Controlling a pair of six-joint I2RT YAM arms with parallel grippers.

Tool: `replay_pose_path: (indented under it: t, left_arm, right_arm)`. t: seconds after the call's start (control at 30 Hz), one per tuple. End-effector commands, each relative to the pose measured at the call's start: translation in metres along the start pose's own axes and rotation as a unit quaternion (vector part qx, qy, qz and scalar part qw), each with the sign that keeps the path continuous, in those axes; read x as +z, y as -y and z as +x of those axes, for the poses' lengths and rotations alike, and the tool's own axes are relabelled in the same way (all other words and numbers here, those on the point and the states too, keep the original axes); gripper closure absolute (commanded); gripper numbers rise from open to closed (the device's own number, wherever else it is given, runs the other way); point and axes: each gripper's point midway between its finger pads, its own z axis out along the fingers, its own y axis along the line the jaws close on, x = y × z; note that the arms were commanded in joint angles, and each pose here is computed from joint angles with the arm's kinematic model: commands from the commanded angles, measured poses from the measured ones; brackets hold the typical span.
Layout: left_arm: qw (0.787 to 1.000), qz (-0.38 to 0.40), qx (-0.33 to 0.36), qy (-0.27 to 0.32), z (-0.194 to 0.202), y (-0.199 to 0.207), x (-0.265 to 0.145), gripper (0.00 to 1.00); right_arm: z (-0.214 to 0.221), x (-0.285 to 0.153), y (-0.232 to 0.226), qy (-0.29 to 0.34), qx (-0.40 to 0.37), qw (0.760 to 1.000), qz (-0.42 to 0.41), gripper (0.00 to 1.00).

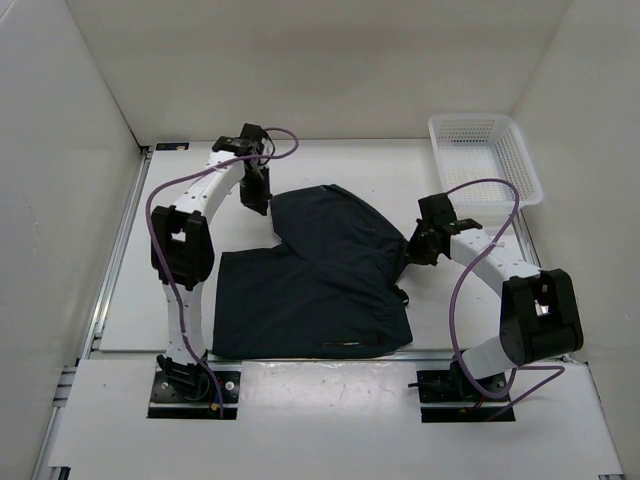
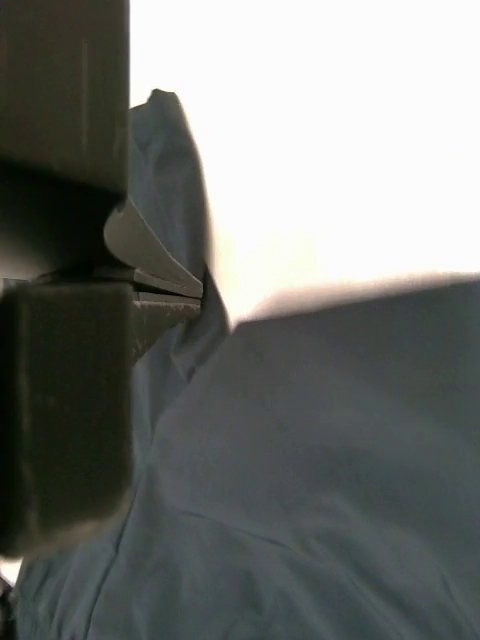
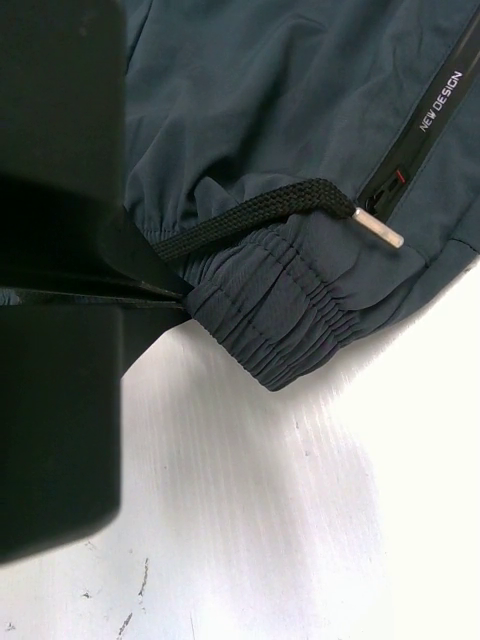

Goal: Fold and stack the shorts
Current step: Flatten the shorts out

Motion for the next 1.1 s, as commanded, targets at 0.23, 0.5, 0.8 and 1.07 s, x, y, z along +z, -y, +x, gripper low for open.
replay_pose_path:
  t: [0.23, 0.5, 0.8, 1.07]
  left_arm:
    - [0.987, 0.155, -0.041, -0.02, -0.018, 0.013, 0.022, 0.07]
    - [0.973, 0.226, -0.027, -0.043, -0.032, 0.056, 0.049, 0.87]
    - [0.979, 0.202, -0.014, 0.033, -0.056, 0.046, -0.018, 0.9]
    - [0.987, 0.142, -0.032, 0.068, -0.053, 0.019, -0.044, 0.88]
  right_arm:
    - [-0.006, -0.006, -0.002, 0.002, -0.016, 1.0, 0.004, 1.0]
    - [-0.007, -0.01, 0.003, 0.003, -0.021, 1.0, 0.017, 1.0]
    - [-0.012, -0.014, 0.004, 0.012, -0.025, 0.999, 0.022, 1.0]
    - [-0.013, -0.013, 0.003, 0.012, -0.03, 0.999, 0.022, 1.0]
